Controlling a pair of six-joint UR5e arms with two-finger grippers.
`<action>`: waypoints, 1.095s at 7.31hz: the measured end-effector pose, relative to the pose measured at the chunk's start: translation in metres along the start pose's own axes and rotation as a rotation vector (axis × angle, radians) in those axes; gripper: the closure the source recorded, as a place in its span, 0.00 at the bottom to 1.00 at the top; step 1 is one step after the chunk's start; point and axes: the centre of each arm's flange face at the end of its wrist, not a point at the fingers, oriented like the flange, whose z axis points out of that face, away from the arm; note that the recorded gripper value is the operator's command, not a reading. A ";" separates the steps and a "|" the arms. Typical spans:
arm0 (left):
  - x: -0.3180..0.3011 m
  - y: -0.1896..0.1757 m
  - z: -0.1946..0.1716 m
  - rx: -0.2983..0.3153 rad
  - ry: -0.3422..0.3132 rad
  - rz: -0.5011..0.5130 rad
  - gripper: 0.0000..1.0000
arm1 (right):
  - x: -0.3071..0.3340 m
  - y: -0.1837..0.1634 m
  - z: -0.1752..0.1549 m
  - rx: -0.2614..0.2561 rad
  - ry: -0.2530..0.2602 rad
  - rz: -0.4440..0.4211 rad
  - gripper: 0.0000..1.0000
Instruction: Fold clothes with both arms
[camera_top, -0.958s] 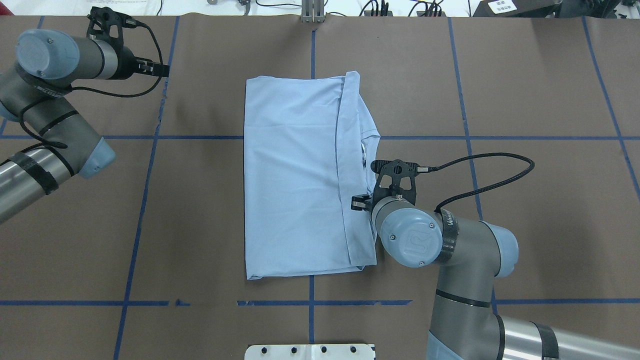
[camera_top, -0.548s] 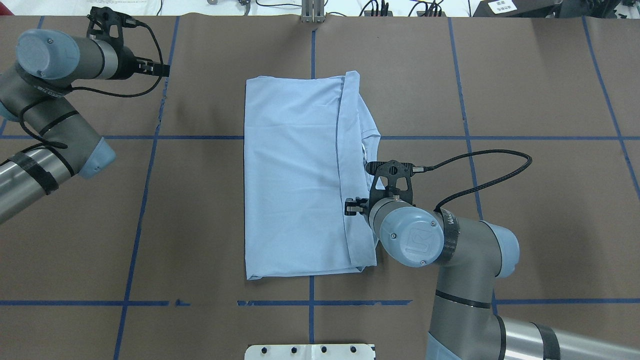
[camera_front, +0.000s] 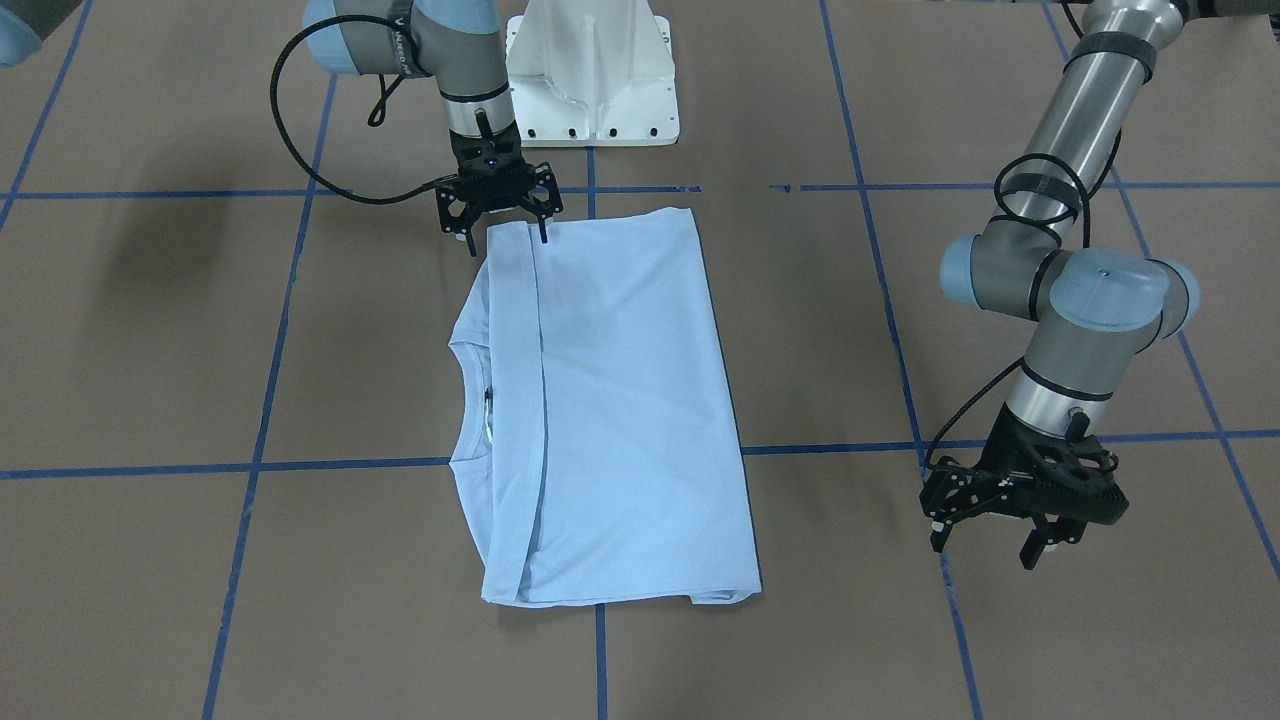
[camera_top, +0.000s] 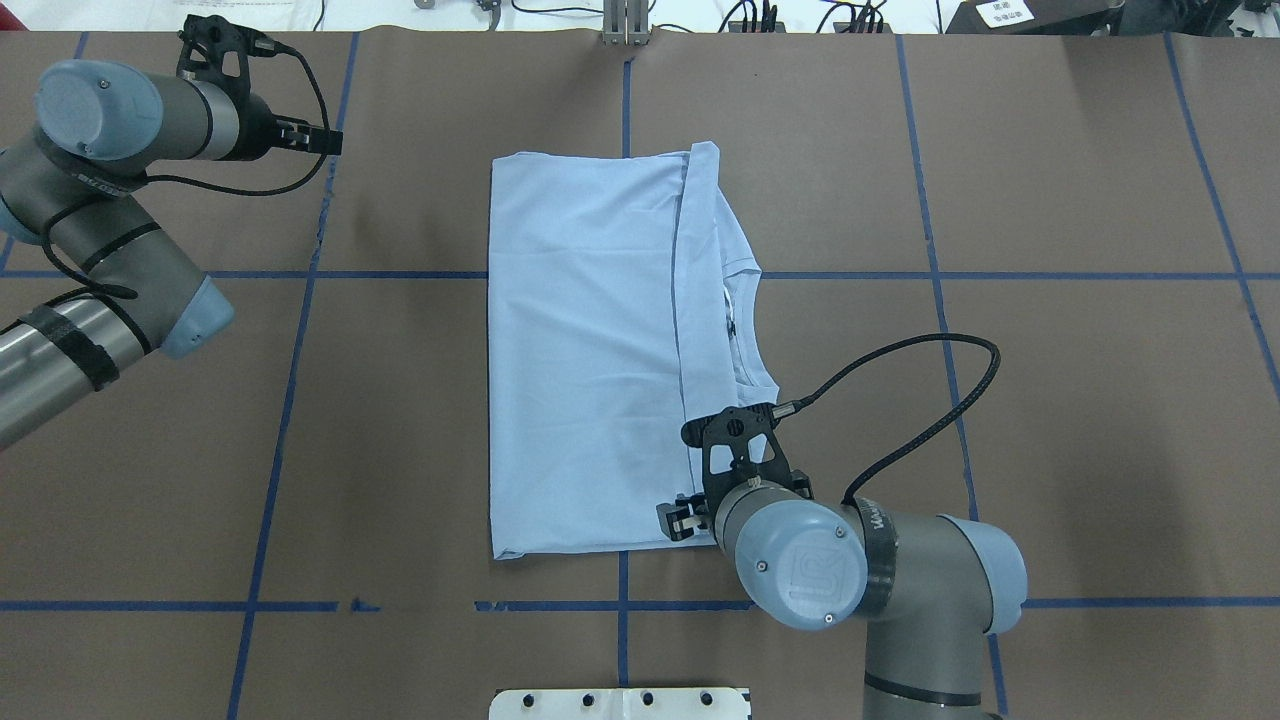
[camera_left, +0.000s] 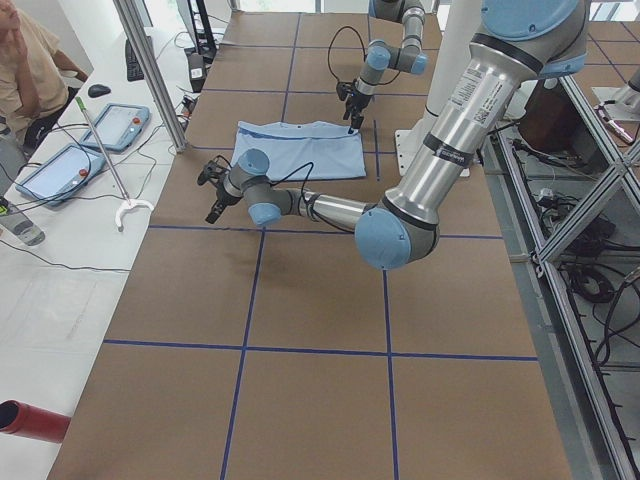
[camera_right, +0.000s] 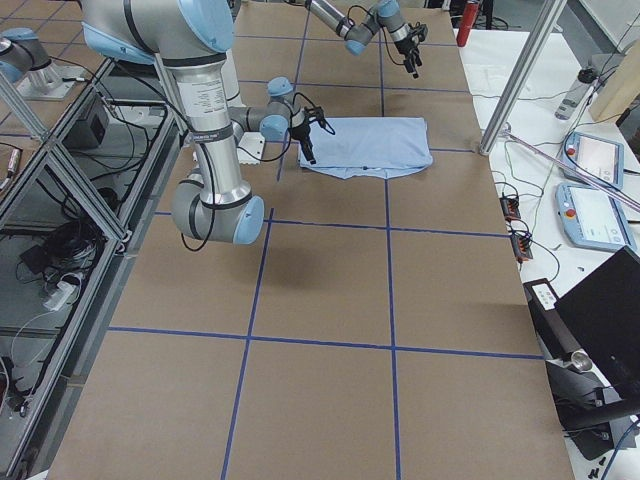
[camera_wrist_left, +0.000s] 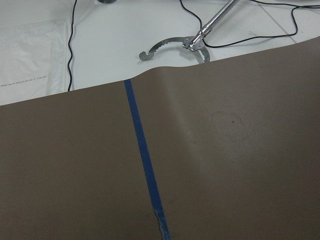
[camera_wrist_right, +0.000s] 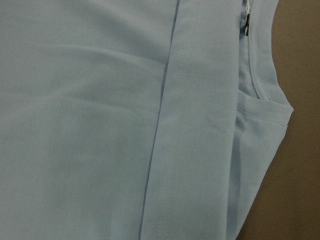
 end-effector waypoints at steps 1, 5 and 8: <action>0.000 0.001 0.000 -0.001 0.000 -0.002 0.00 | -0.006 0.011 -0.001 0.000 0.019 -0.038 0.44; 0.004 0.006 0.003 -0.009 0.003 -0.005 0.00 | -0.012 0.021 -0.001 0.059 0.080 -0.170 0.49; 0.005 0.006 0.004 -0.010 0.004 -0.004 0.00 | -0.017 0.029 -0.002 0.082 0.087 -0.197 0.54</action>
